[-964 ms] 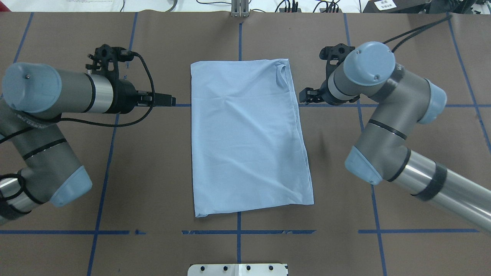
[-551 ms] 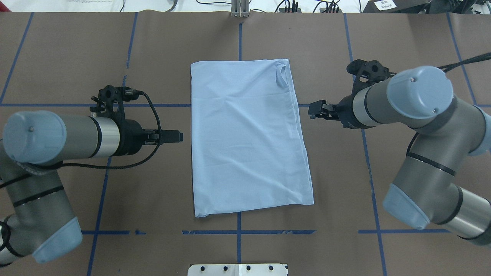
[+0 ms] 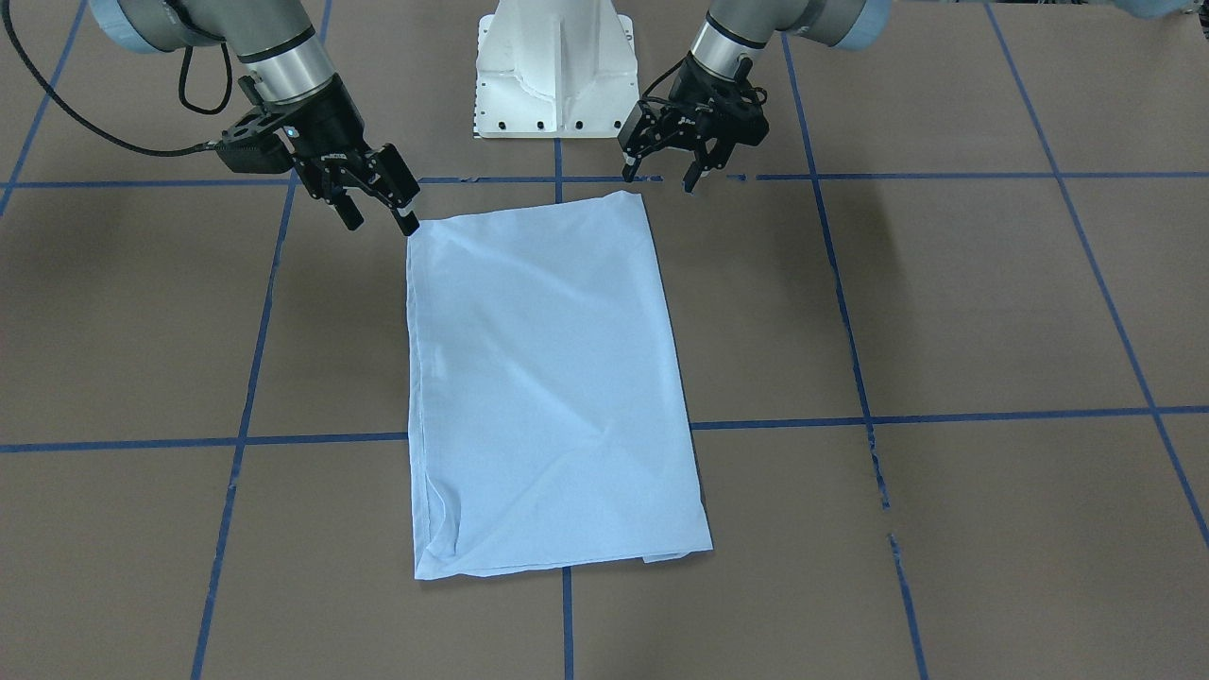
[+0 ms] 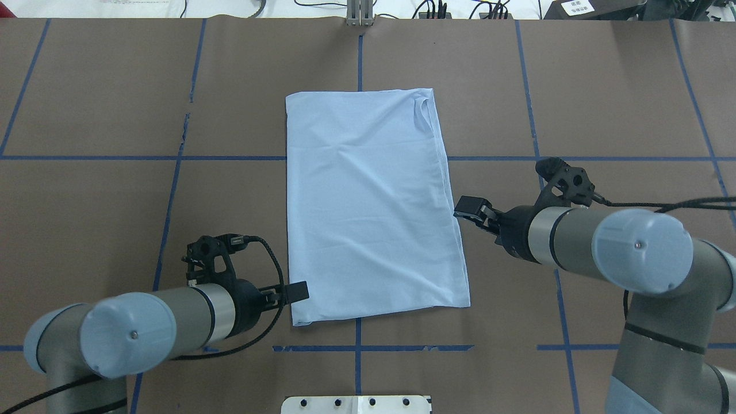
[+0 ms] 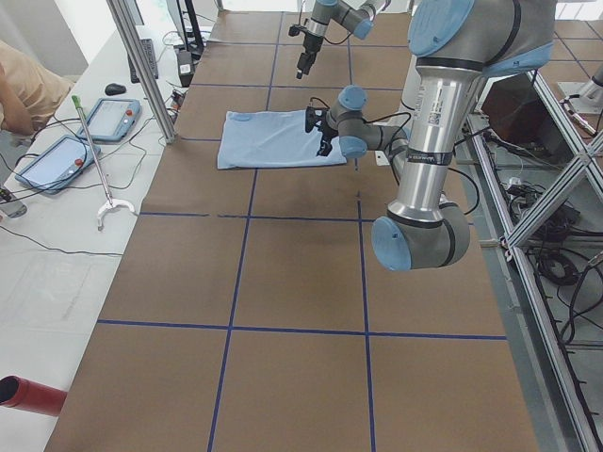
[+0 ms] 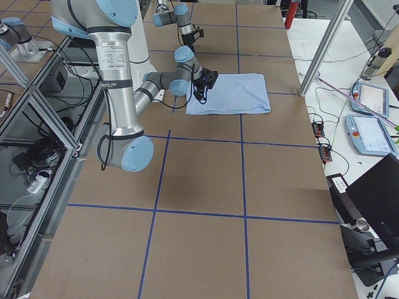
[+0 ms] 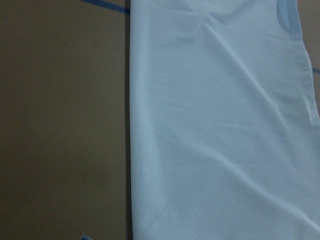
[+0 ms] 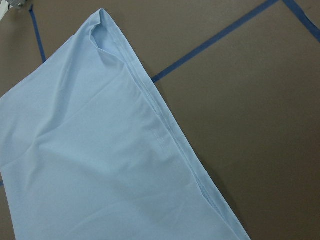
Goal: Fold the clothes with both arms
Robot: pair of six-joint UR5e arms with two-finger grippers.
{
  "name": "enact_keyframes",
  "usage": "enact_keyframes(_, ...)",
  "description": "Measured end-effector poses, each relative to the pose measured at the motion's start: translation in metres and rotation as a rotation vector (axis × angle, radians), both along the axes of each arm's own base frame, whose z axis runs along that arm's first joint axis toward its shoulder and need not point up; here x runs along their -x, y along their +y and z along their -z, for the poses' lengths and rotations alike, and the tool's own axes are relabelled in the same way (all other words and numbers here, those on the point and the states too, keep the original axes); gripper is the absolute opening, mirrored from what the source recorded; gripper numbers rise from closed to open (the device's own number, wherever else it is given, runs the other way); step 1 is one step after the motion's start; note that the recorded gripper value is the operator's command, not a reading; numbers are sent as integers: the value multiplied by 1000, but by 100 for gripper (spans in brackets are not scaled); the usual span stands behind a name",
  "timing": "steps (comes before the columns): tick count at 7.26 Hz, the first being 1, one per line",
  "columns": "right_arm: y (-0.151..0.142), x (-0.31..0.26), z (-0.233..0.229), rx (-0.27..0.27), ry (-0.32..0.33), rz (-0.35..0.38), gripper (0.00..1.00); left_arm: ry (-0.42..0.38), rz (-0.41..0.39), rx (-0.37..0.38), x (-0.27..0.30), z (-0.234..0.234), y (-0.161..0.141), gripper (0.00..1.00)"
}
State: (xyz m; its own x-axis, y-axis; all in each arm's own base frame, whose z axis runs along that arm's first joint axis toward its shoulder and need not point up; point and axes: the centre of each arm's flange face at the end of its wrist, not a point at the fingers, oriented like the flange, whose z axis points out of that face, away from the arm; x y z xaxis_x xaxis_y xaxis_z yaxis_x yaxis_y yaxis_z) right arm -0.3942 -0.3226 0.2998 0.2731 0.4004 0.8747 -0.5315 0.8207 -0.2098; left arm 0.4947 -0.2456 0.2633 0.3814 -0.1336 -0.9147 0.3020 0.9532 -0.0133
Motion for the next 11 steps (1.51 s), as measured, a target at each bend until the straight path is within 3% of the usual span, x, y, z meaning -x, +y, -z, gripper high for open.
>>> enact_keyframes(2,29,-1,-24,9,-57,-37,100,-38,-4,68,-28,3,28,75)
enact_keyframes(4,34,-2,-29,12,-67,-48,100,-66,-4,85,-45,-2,32,75)
enact_keyframes(11,34,-1,-34,15,-57,-52,100,-107,49,60,-67,-8,-15,73)
